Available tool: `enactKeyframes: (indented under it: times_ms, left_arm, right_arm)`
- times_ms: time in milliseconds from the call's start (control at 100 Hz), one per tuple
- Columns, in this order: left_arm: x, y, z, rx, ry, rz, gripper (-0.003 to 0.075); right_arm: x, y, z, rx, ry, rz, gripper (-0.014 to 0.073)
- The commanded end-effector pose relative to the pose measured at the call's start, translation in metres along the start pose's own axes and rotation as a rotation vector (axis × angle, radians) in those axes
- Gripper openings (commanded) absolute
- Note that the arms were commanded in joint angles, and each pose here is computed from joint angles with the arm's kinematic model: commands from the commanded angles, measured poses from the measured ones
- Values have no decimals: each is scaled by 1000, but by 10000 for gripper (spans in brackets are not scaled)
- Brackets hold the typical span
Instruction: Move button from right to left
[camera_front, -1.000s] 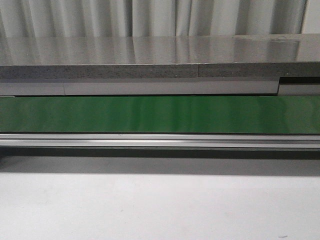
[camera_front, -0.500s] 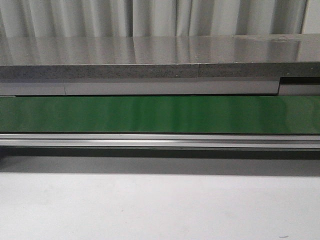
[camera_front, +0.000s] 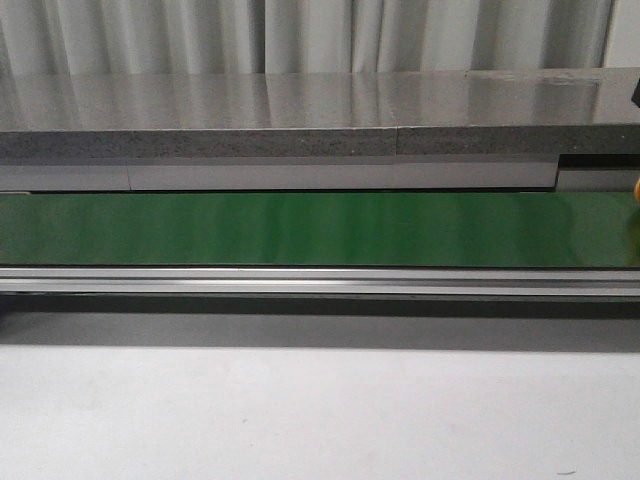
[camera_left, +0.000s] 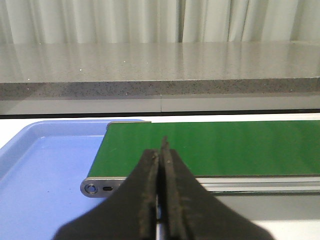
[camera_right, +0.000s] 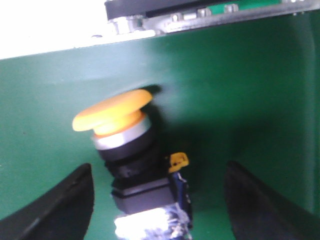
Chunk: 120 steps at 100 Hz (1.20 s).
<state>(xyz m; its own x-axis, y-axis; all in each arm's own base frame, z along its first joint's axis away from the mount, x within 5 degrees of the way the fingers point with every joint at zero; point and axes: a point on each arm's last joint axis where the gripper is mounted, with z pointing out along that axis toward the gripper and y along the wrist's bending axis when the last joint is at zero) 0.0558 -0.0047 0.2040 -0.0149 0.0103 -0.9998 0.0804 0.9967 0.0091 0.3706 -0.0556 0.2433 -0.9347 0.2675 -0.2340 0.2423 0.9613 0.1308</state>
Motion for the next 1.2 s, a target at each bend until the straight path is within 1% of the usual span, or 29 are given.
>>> enactKeyframes:
  times_ms: [0, 100, 160, 220, 260, 310, 330, 380, 400, 430, 490, 670, 920, 1070, 1190]
  left_arm:
    - [7, 0, 0, 5, -62, -14, -20]
    - [7, 0, 0, 5, -62, -14, -20]
    - [7, 0, 0, 5, -62, -14, -20]
    - [7, 0, 0, 5, -62, -14, -20]
    - [7, 0, 0, 5, -62, -14, -20]
    - [7, 0, 0, 5, -62, -14, -20]
    - [7, 0, 0, 5, -62, -14, -20]
    - [7, 0, 0, 5, -62, -14, -20]
    - [7, 0, 0, 5, -62, -14, -20]
    - [7, 0, 0, 5, -62, -14, -20]
    - [7, 0, 0, 5, -62, -14, -20]
    - [7, 0, 0, 5, -62, -14, -20]
    - [7, 0, 0, 5, -62, -14, -20]
    - [7, 0, 0, 5, -62, -14, -20]
    - [7, 0, 0, 5, -62, -14, -20]
  right_arm:
    - [-2, 11, -33, -24, -109, -39, 559]
    - [3, 21, -46, -31, -131, -104, 559]
    - [7, 29, -55, -36, -155, -173, 548]
    - [12, 36, -64, -40, -174, -217, 493]
    - [17, 40, -68, -41, -183, -233, 432]
    - [23, 44, -73, -43, -196, -248, 323]
    - [25, 45, -74, -44, -200, -254, 293]
    - [32, 48, -78, -49, -223, -264, 160]
    - [36, 48, -80, -51, -229, -267, 127]
    - [40, 49, -82, -53, -247, -273, 47]
    - [51, 49, -86, -55, -277, -280, -66]
    - [84, 44, -100, -67, -425, -285, -66]
    - [142, 27, -111, -78, -649, -271, -66]
    - [179, 17, -113, -87, -732, -265, -66]
    - [203, 11, -112, -91, -783, -265, -66]
